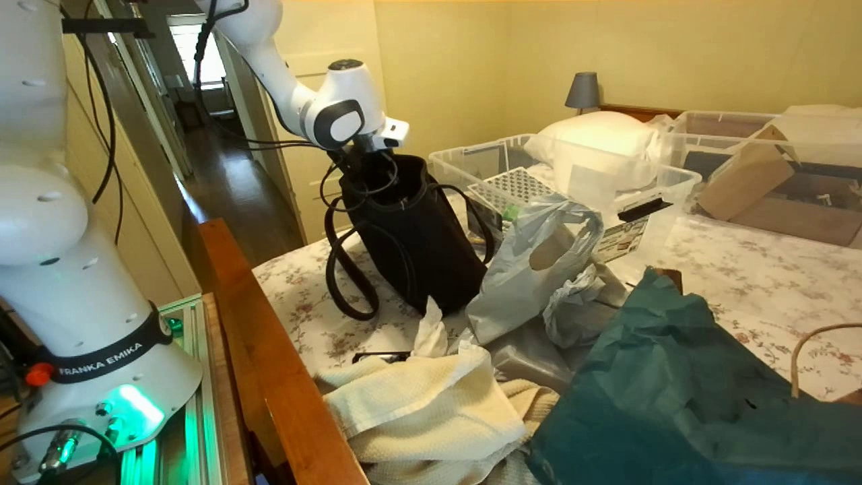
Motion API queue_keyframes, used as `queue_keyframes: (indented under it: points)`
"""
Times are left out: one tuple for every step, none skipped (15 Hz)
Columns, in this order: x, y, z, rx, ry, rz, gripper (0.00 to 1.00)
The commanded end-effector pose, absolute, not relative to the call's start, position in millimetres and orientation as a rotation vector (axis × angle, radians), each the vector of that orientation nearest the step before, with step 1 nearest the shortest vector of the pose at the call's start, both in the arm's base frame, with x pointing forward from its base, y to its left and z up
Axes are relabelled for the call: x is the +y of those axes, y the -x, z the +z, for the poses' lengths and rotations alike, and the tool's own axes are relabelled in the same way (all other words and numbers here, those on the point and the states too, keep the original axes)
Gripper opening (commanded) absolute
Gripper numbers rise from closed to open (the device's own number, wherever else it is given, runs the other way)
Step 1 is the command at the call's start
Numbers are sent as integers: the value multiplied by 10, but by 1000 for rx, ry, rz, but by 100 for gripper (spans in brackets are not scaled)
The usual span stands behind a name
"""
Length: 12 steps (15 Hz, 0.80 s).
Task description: Remove the brown plastic from the bag and put it on the bed
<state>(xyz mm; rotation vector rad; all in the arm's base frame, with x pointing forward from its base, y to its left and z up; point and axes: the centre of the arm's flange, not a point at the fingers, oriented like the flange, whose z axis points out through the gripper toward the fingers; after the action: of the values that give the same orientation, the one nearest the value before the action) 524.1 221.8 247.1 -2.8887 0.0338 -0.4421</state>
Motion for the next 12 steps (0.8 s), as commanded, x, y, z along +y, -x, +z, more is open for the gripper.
queue_keyframes:
  points:
    - [2100,-5045,2671,9,2852,-376,0]
    - [2091,-5025,2693,11,2845,-361,0]
    - [2071,-4983,2733,8,2837,-346,0]
    - [2049,-4952,2768,6,2832,-337,0]
    - [2020,-4927,2805,9,2830,-333,0]
    - [1982,-4908,2840,12,2826,-329,0]
    - [1941,-4884,2878,13,2823,-327,0]
    - [1892,-4865,2904,9,2811,-318,0]
    - [1853,-4848,2927,12,2805,-311,0]
    - [1814,-4823,2959,7,2792,-302,0]
    - [1774,-4795,2992,7,2782,-303,0]
    - [1747,-4777,3024,5,2768,-300,0]
